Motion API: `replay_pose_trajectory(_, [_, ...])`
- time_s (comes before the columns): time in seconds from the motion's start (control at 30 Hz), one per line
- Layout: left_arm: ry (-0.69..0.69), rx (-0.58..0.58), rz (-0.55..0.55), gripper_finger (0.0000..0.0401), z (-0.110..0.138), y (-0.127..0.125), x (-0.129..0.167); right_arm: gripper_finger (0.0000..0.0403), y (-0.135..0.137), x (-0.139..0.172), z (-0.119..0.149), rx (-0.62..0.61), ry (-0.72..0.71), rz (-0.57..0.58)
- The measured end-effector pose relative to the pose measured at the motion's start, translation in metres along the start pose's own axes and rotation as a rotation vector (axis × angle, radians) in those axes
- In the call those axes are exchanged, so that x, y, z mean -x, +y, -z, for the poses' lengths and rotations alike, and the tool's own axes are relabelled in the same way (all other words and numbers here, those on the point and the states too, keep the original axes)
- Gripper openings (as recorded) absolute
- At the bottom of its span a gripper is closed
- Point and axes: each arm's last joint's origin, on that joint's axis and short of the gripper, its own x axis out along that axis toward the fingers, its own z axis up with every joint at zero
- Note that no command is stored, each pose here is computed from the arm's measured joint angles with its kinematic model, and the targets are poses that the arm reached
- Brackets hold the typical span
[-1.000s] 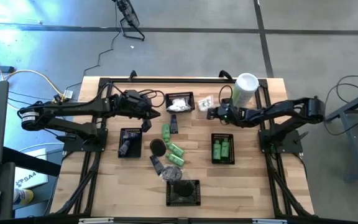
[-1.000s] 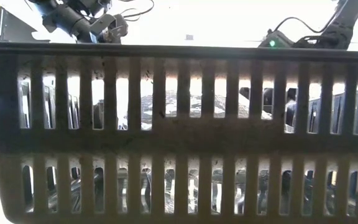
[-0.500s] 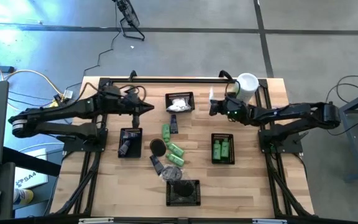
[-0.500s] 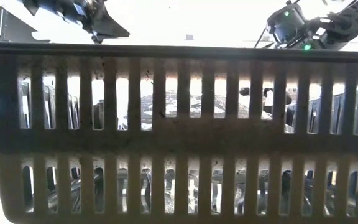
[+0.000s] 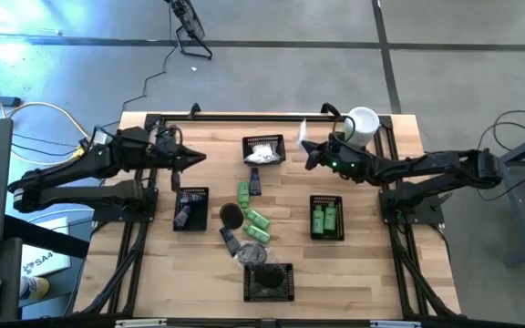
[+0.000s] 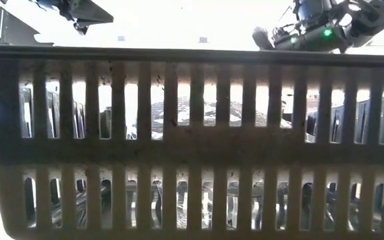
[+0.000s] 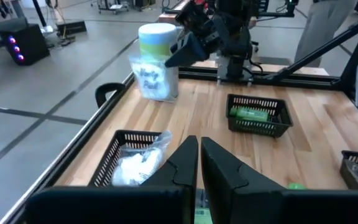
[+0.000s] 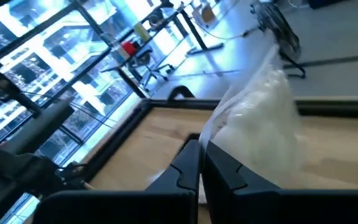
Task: Pick & Place Travel size toiletries
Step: Put the pack of cotton buds into the top middle black bin
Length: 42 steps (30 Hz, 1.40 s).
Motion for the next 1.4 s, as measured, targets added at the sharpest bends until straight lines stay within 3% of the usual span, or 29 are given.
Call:
replay_pose_trajectory(0.33, [0.125,0.066,0.006,0.0017,0.011,0.000,-0.011,0.0003,0.040,-0.009,-0.016,0.091,-0.017,-0.103])
replay_pose_trajectory(0.63, [0.166,0.083,0.004,0.0017,0.014,0.001,-0.022,0.0003,0.056,-0.039,-0.005,0.141,0.050,-0.131])
replay_pose_trajectory(0.93, [0.166,0.085,0.003,0.0017,0.014,0.001,-0.022,0.0003,0.055,-0.077,0.007,0.177,0.094,-0.096])
replay_pose_trajectory(1.1, [0.166,0.085,0.003,0.0017,0.014,0.001,-0.022,0.0003,0.054,-0.095,0.010,0.172,0.144,-0.131])
replay_pose_trajectory(1.4, [0.167,0.085,0.001,0.0017,0.014,0.001,-0.022,0.0003,0.045,-0.102,0.016,0.186,0.223,-0.117])
